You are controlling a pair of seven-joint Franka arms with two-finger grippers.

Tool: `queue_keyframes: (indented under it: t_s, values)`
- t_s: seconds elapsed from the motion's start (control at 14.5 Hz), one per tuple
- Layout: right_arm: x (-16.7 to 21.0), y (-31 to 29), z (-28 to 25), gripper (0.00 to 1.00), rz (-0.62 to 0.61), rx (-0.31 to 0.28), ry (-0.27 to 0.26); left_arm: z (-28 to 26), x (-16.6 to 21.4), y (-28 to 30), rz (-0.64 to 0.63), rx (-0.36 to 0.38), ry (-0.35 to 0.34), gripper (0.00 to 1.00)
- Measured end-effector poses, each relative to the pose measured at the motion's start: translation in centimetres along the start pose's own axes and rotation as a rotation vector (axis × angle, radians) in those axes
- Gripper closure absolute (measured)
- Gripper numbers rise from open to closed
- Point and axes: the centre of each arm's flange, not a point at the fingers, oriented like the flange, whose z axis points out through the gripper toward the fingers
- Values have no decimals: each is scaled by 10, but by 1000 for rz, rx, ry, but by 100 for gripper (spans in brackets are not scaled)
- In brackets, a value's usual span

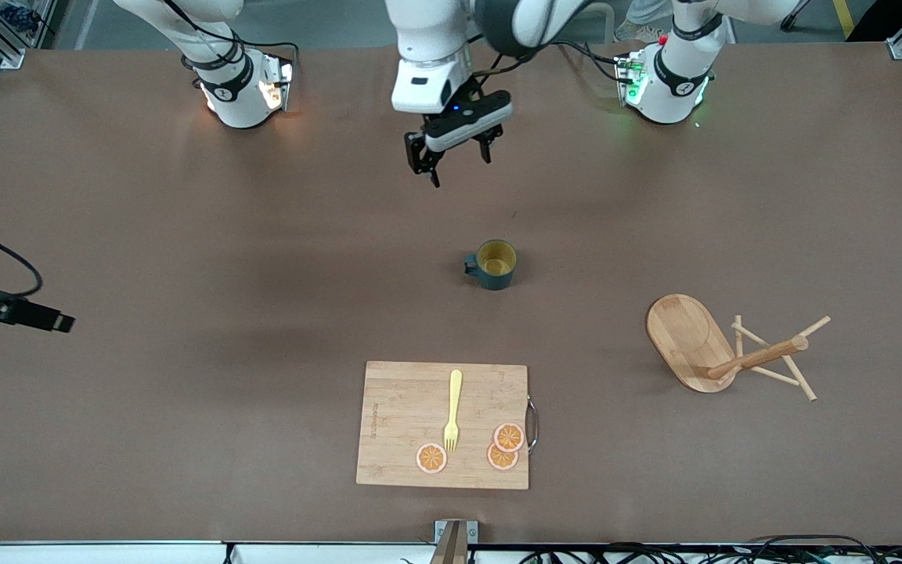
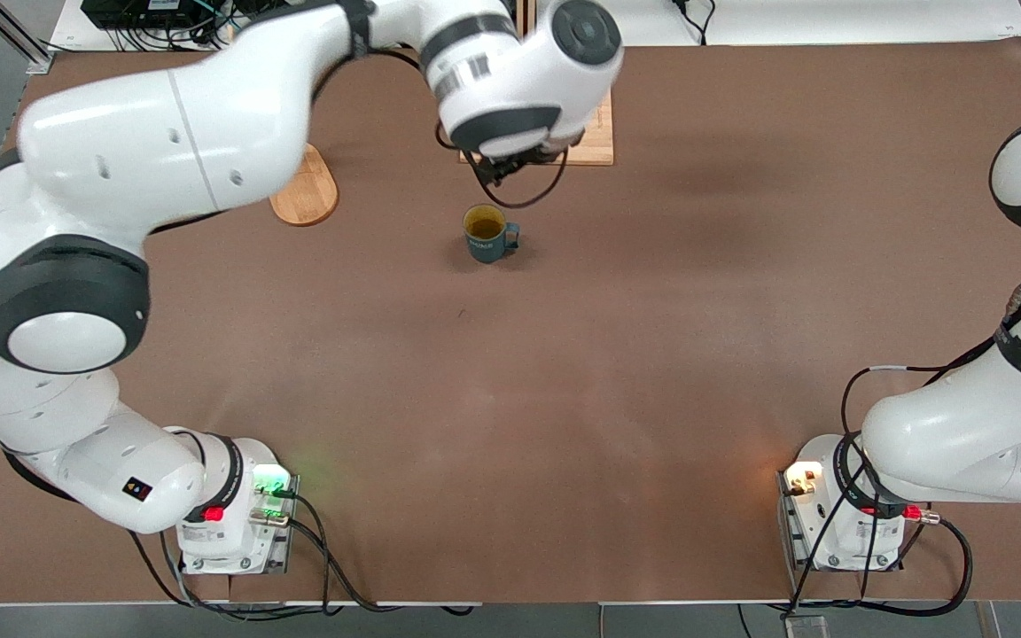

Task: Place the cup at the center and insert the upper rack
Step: 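Retract the right gripper while the left gripper moves above the mug, then lower the left gripper onto the mug handle and close it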

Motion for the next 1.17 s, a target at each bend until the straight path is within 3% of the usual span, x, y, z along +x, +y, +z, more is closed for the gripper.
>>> queue_keyframes:
  t_s: [0.21,0.55,0.83,1.17]
  values:
    - [-17,21,-18,0,-36,-43,12,33,-40,7,-17,19,96,0]
    - [-54,19,-55,0,-54,-40,47,77,-89,14,-53,12,204,0]
    - [-54,32,-52,0,-80,-43,47,130,-133,13,-52,-2,305,0]
    - [-48,33,-48,0,-151,-47,94,185,-186,5,40,-24,397,0]
